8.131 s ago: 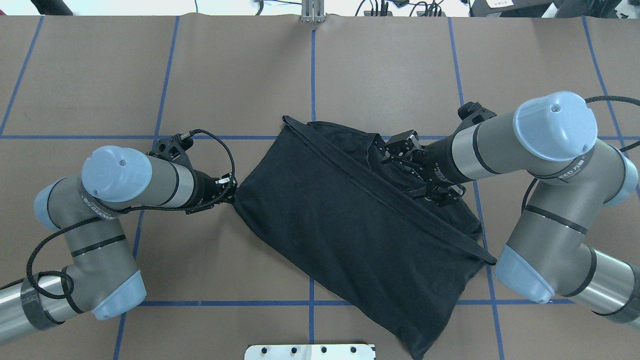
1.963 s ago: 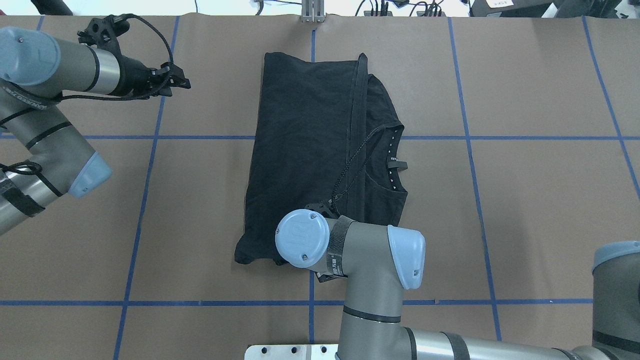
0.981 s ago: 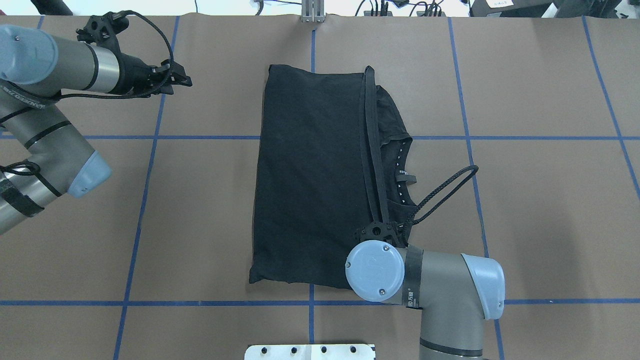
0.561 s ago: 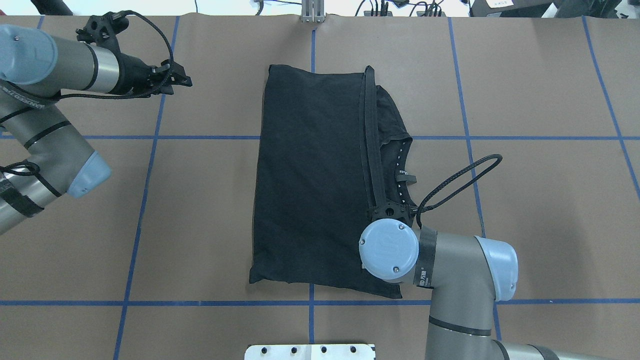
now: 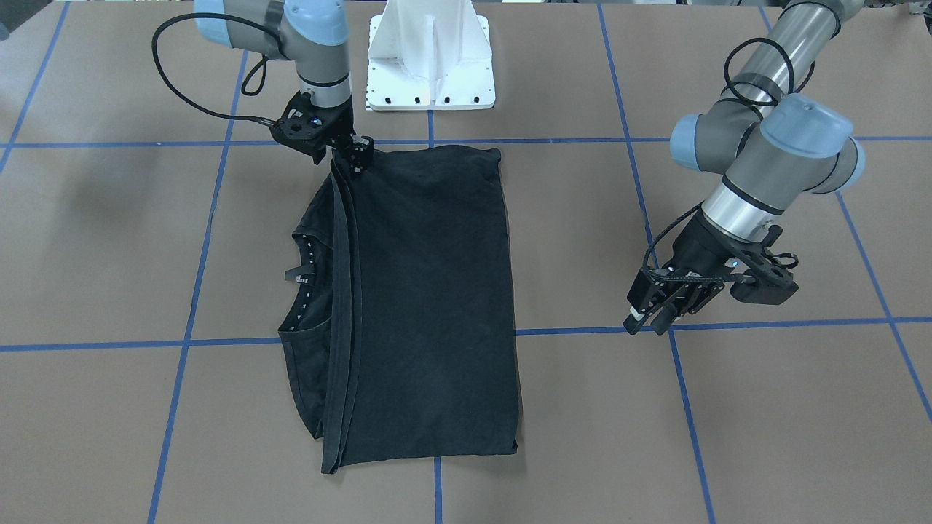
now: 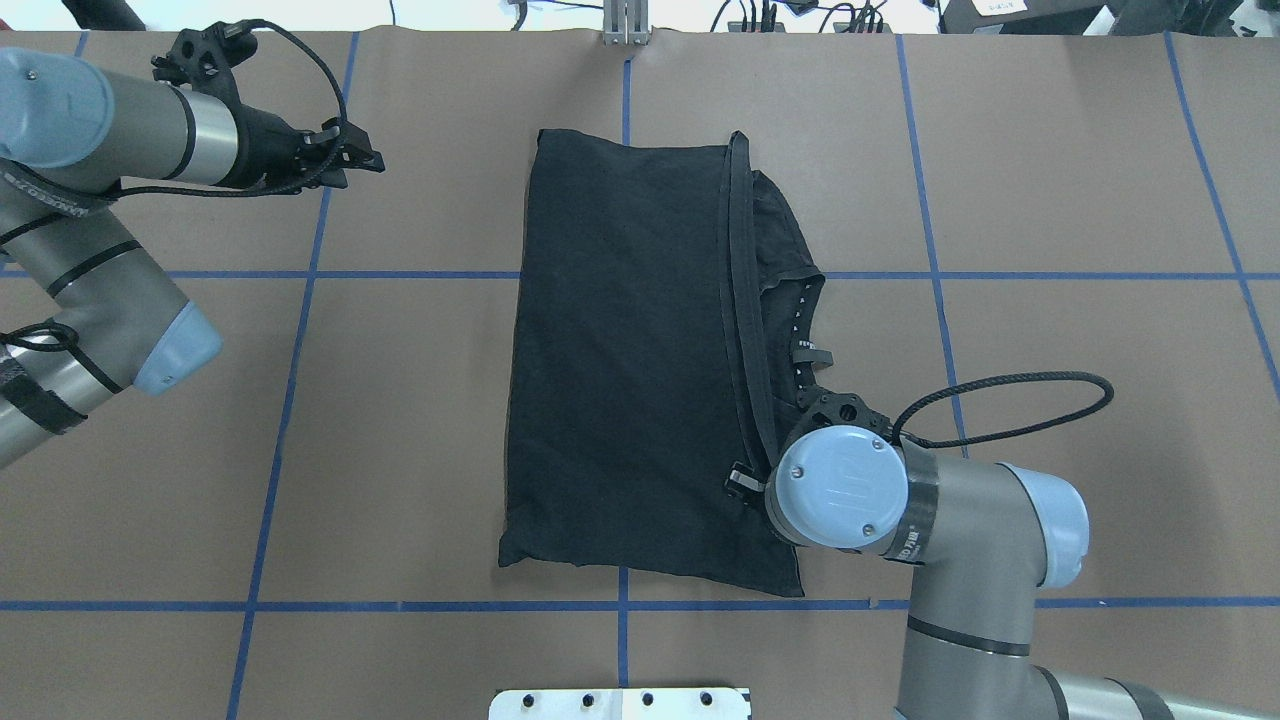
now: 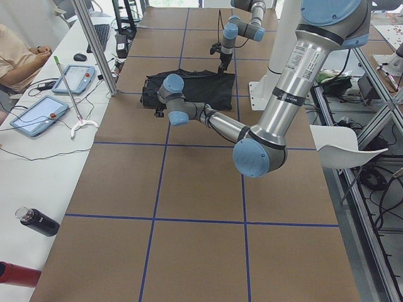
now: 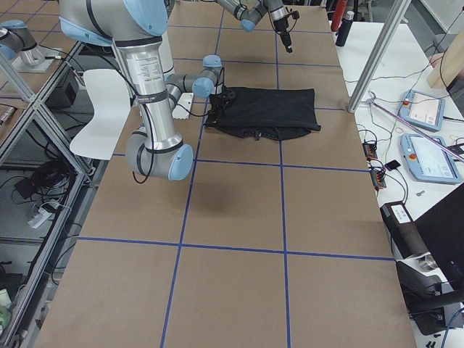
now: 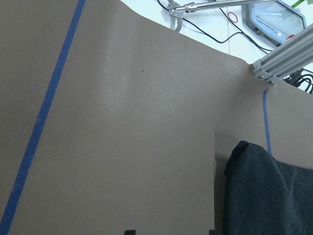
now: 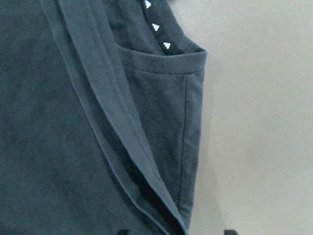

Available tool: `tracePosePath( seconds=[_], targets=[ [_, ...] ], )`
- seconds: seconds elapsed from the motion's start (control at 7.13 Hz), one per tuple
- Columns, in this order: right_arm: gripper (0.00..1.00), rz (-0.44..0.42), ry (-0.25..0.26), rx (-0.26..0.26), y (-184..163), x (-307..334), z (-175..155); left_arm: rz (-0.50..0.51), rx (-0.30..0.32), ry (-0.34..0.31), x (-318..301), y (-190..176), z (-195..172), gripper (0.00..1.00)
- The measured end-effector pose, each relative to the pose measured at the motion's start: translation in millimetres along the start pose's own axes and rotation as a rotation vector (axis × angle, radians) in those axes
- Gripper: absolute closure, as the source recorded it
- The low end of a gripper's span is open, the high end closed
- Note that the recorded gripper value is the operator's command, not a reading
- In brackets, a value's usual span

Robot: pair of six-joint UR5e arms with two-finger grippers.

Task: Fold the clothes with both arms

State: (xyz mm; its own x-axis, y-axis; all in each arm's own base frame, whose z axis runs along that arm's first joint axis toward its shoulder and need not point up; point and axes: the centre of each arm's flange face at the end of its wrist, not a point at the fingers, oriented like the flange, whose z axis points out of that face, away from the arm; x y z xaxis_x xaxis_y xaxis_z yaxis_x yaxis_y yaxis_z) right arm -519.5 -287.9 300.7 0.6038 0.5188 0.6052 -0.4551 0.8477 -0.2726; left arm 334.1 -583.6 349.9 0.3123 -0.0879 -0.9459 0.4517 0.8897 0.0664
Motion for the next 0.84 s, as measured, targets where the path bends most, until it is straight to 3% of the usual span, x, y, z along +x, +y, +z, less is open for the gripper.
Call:
tracePosePath(
  seconds=[0.28,0.7,0.84],
  targets=[
    [0.26,0.146,-0.061,0.003,-2.7,8.5,2.9,-0.002,-0.002,-0.006,5.0,0.5,-3.1,0.41],
    [0.28,0.232,-0.07,0.012,15.6,12.5,11.1,-0.003,-0.002,-0.008,7.1,0.8,-4.5,0.41],
    [0.41,0.24,-0.069,0.012,18.8,13.3,12.8,-0.003,-0.002,-0.008,7.3,0.9,-4.6,0.41]
  ],
)
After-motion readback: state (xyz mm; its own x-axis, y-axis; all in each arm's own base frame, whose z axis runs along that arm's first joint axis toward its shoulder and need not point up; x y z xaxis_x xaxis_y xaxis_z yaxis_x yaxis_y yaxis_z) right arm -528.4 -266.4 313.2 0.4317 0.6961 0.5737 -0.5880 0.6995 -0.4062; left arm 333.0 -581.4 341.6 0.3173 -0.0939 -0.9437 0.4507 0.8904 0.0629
